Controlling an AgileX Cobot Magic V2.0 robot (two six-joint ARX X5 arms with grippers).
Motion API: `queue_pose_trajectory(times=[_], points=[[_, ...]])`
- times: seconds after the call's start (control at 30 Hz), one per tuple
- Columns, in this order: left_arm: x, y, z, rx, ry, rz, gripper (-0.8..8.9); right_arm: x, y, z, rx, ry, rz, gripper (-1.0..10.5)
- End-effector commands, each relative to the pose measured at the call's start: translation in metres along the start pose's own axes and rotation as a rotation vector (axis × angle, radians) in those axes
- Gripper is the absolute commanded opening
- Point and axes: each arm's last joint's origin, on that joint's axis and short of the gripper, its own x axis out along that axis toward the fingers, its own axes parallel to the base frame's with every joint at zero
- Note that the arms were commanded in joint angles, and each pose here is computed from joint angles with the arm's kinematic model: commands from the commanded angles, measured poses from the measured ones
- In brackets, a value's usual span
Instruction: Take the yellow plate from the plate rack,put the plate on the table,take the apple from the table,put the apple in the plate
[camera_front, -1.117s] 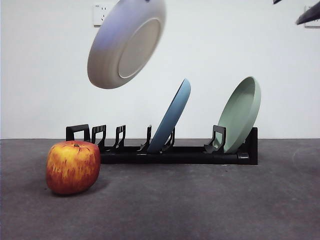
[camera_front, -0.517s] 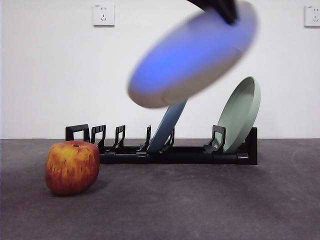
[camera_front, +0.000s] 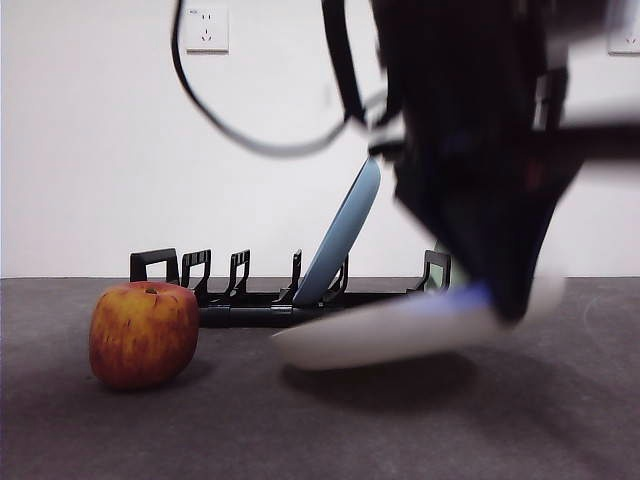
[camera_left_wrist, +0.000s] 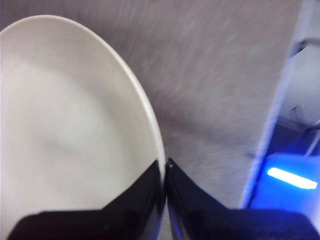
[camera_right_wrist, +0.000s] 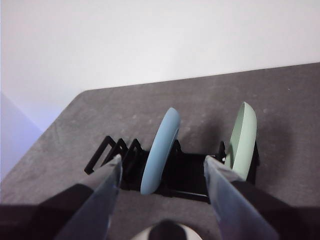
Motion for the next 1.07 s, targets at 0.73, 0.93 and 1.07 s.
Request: queue_pose_trajectory(times=[0.73,0.93,1.07], points=[[0.036,-0.007,-0.011,0.028,0.122,-0.094,2.91,0.0,0.0,0.0,-0.026,-0.003,-0.001,2.8],[0.007,0.001,-0.005,0.008,0.055,-0.079,2.91,0.002,0.0,0.0,-0.024,0.006,0.008,2.8],[-0.038,0.013,0.0,-0.022,-0.061,-0.017,2.91,0.006,-0.001,0.0,-0.02,0.022,0.028,2.8]])
